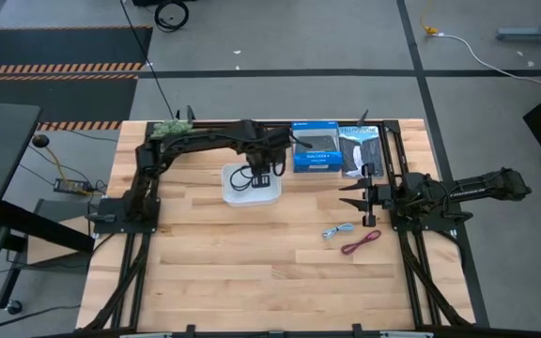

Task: Pick and place USB-C Cables
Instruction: Put the black charger cable into the white bin

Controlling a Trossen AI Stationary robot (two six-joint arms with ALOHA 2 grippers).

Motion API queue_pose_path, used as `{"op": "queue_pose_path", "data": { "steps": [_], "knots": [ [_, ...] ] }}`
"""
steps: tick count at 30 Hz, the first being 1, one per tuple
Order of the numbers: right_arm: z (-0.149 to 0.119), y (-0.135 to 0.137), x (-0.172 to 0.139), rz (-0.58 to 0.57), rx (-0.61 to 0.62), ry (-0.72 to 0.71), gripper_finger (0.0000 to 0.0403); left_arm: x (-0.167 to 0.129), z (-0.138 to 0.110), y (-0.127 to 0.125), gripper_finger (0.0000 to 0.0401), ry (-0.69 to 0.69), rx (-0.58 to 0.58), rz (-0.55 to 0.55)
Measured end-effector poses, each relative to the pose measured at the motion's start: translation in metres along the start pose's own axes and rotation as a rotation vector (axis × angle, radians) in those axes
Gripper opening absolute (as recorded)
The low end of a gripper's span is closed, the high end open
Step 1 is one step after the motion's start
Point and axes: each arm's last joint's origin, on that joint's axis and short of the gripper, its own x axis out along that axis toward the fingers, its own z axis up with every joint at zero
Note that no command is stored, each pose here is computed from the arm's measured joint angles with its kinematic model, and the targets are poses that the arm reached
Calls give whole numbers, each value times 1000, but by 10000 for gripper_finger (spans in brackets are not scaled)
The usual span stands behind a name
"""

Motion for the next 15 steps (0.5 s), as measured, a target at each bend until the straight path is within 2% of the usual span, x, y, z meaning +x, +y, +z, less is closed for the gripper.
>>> {"op": "queue_pose_path", "data": {
  "steps": [6, 15],
  "knots": [
    [0, 0, 0, 0, 0, 0, 128, 1, -1, -3, 91, 7, 19, -65],
    [0, 0, 0, 0, 0, 0, 128, 1, -5, -2, 91, 44, 17, -81]
  ]
}}
